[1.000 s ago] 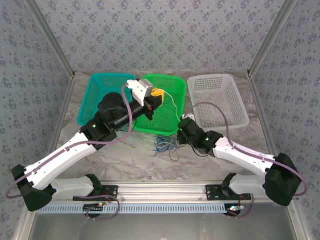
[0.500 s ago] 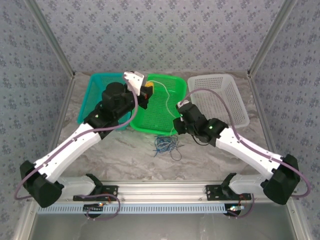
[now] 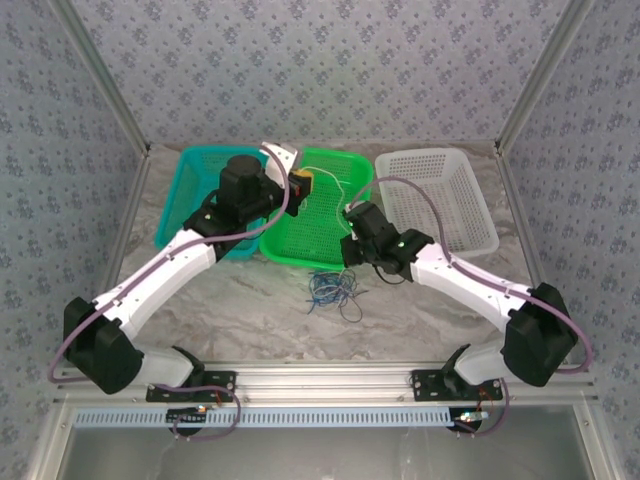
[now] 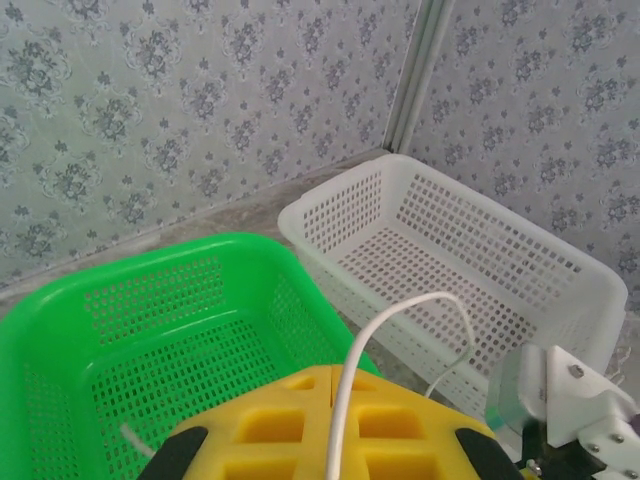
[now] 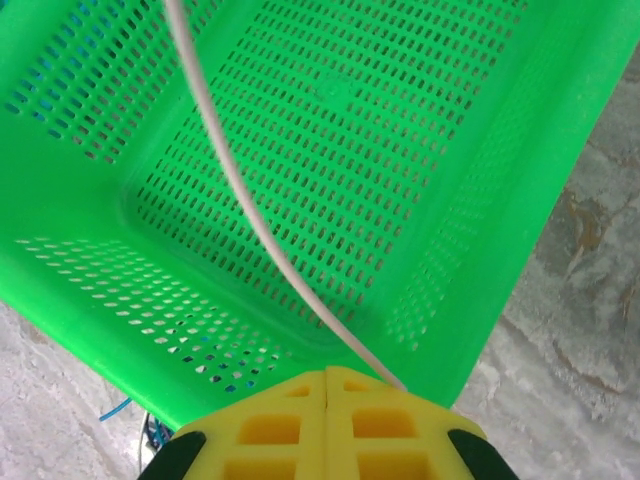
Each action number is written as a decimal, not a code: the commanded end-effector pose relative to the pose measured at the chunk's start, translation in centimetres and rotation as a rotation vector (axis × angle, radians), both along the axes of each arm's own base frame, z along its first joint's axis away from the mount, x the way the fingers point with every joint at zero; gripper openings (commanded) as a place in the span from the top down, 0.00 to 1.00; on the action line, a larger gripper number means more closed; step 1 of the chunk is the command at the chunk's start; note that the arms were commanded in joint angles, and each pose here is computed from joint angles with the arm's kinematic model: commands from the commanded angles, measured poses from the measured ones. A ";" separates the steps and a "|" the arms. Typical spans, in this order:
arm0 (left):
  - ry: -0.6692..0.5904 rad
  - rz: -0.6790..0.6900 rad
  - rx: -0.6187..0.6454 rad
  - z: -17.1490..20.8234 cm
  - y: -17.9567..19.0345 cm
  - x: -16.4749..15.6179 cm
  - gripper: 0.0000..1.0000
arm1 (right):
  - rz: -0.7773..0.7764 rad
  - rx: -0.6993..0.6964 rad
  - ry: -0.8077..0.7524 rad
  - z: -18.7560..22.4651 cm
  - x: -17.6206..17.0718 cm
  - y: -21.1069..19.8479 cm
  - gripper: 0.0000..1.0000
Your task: Untangle the cables
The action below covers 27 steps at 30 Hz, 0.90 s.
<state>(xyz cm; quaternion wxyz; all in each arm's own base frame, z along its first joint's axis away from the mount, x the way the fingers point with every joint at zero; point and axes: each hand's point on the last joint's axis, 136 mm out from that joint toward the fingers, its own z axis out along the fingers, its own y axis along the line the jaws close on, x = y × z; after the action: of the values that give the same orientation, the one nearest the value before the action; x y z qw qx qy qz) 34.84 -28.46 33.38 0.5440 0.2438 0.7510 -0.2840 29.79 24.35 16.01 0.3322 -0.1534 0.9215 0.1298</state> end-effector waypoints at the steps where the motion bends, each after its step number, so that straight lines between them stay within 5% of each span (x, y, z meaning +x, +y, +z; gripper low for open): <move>1: -0.078 -0.002 -0.053 3.7 0.5 0.0 1.00 | -0.003 0.032 -0.025 0.6 0.5 0.3 1.00; 3: -0.065 -0.017 -0.052 3.3 0.3 0.2 1.00 | -0.009 0.016 -0.047 1.4 0.7 -0.1 1.00; 9: -0.083 -0.050 -0.084 4.9 0.2 -0.7 1.00 | -0.013 -0.002 -0.085 2.4 -0.6 -1.3 0.44; 17: -0.088 -0.080 -0.126 6.0 0.2 -1.9 1.00 | -0.022 0.042 -0.048 0.3 -0.9 -1.4 0.38; 21: -0.099 -0.095 -0.155 6.6 0.3 -2.7 1.00 | -0.025 0.028 -0.046 -0.9 0.4 -0.8 0.45; 27: -0.125 -0.053 -0.145 7.1 1.7 -3.4 1.00 | 0.002 0.060 -0.070 0.3 0.7 -0.1 1.00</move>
<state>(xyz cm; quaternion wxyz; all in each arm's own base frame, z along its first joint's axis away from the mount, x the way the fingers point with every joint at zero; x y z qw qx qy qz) 32.27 -27.53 38.71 0.5741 0.2453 0.7046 -0.3373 30.07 23.83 14.64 0.3484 -0.1500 0.9152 0.1360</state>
